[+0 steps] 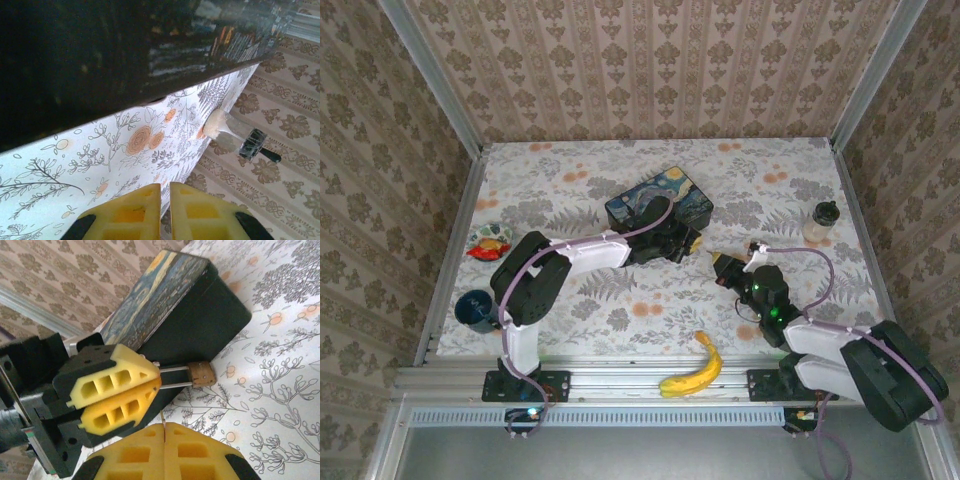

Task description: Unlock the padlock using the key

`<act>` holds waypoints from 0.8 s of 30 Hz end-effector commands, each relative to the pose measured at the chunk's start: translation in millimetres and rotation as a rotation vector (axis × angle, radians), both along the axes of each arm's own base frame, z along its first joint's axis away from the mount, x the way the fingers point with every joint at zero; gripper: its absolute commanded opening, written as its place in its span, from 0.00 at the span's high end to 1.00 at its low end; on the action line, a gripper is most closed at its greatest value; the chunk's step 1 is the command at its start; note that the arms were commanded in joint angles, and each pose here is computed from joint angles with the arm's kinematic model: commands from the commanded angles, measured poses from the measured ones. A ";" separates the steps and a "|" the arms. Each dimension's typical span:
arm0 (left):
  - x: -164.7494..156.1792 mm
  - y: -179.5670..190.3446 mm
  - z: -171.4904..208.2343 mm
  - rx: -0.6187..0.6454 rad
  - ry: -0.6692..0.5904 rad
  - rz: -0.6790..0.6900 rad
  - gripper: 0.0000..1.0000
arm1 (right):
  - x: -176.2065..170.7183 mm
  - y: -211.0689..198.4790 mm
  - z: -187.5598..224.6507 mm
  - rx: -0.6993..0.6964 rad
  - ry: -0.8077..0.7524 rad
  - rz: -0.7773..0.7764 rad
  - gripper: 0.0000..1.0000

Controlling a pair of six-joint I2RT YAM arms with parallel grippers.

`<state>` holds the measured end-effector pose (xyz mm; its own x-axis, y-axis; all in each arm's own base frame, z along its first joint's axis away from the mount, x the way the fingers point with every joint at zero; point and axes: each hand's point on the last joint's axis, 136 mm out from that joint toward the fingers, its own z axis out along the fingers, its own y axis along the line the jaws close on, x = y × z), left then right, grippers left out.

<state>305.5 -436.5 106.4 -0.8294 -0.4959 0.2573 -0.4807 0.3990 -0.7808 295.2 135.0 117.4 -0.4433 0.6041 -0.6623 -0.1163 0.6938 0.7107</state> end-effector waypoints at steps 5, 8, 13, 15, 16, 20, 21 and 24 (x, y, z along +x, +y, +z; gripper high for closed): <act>2.4 37.2 2.3 0.162 -0.117 0.030 0.44 | -9.4 -17.9 12.3 -0.067 0.082 -0.063 1.00; 12.4 40.0 25.4 0.140 -0.256 0.035 0.44 | -17.4 -19.5 25.3 -0.024 0.064 -0.045 1.00; 18.3 29.7 79.6 -0.025 -0.615 -0.103 0.41 | -22.2 -10.1 47.3 0.092 0.055 0.037 1.00; 14.7 33.6 98.2 -0.117 -0.749 -0.120 0.39 | -21.6 -4.0 56.1 0.132 0.058 0.074 1.00; 11.8 35.8 109.3 -0.167 -0.818 -0.139 0.39 | -21.2 0.6 62.9 0.157 0.051 0.101 1.00; -6.9 42.2 128.6 -0.266 -1.000 -0.232 0.36 | -18.8 15.9 86.9 0.244 0.022 0.181 1.00; -13.3 43.0 130.1 -0.285 -1.029 -0.259 0.36 | -18.5 19.2 93.0 0.263 0.017 0.199 1.00; -33.4 45.0 133.5 -0.342 -1.096 -0.333 0.36 | -18.9 27.5 111.4 0.312 -0.008 0.248 1.00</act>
